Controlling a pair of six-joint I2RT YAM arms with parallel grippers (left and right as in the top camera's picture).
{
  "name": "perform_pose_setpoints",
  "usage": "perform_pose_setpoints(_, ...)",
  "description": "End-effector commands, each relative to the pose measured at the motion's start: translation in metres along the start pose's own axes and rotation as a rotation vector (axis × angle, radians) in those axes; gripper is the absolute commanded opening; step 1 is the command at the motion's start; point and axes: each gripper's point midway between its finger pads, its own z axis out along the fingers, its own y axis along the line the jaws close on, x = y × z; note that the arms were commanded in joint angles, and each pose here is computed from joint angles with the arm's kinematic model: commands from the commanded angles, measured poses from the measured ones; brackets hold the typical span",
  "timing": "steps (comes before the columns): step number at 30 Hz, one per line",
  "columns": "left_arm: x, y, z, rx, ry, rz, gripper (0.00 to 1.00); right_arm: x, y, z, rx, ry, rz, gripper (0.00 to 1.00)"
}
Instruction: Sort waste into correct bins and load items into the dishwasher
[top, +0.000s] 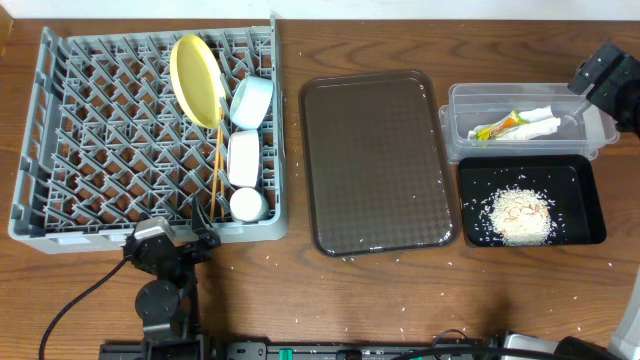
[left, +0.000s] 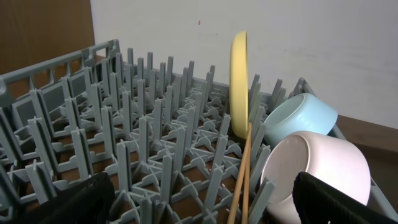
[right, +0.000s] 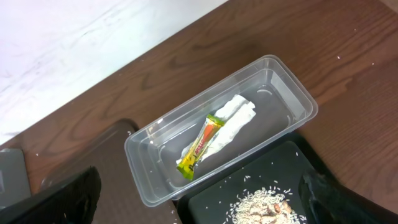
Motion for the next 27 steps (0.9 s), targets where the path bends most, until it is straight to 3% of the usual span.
perform_pose_setpoints(1, 0.016, 0.005, 0.000, -0.022, 0.052, 0.019, 0.92, -0.003, -0.002, -0.002, 0.013, -0.011, 0.007, 0.99)
perform_pose_setpoints(19, 0.016, 0.005, 0.000, -0.022, 0.052, 0.019, 0.93, 0.012, -0.005, 0.001, 0.027, 0.036, -0.001, 0.99)
perform_pose_setpoints(27, 0.016, 0.005, 0.000, -0.022, 0.052, 0.019, 0.93, 0.049, 0.017, 0.007, -0.034, -0.104, -0.216, 0.99)
